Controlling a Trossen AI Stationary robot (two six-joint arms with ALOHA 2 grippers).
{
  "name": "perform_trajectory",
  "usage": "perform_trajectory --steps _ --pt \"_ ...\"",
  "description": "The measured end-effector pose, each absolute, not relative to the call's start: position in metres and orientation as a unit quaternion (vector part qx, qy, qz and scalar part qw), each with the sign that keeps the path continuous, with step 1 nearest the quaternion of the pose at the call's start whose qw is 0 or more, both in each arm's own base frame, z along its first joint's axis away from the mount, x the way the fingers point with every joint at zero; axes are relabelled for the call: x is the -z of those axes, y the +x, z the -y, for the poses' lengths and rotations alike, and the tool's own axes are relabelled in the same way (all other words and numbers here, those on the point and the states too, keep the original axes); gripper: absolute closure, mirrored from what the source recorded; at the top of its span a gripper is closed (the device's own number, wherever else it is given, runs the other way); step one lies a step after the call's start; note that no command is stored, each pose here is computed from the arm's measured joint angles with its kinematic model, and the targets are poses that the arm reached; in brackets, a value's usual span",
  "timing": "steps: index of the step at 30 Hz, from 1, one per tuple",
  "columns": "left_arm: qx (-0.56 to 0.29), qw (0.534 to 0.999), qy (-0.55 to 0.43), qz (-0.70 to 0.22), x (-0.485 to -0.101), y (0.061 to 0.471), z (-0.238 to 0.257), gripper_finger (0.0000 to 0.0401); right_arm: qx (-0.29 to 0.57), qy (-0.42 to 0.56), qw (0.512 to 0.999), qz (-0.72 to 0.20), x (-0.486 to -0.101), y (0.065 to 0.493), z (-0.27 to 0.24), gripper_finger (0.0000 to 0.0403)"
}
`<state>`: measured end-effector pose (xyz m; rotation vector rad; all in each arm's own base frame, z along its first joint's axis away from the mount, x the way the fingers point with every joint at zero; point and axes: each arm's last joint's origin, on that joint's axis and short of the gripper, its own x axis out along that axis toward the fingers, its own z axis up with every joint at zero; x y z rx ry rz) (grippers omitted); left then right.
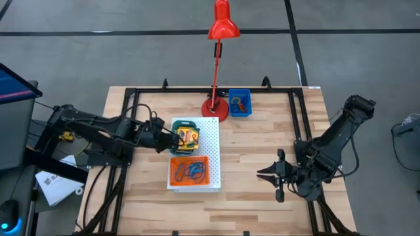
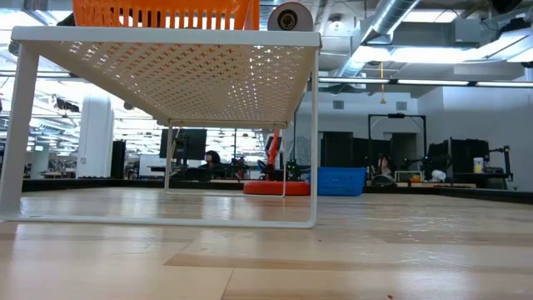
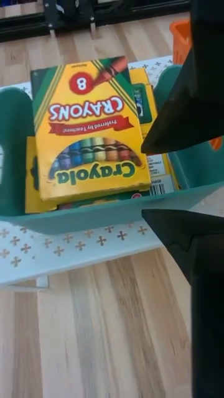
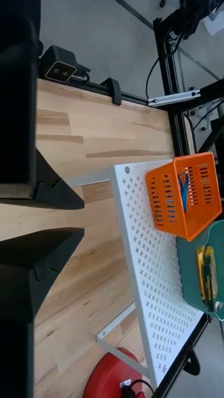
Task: Pick & Place Office Desk Supplies
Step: Put the green bin on the shelf containing crayon boxes, then put the blue bin on the shelf containing spring keychains
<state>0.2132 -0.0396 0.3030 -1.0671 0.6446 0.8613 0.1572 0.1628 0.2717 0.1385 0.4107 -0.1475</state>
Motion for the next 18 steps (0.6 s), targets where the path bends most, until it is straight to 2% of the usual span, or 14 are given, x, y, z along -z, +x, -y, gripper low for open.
perform_trajectory --steps 11,18 --pt "-0.397 0.753 -0.454 -0.265 -0.316 0.194 0.033 0.0244 0.073 0.073 0.974 -0.201 -0.272 0.158 -0.163 0.0346" --pt "-0.392 0.798 -0.402 -0.217 -0.333 0.172 0.024 0.0244 0.097 0.07 0.976 -0.184 -0.273 0.158 -0.161 0.0346"
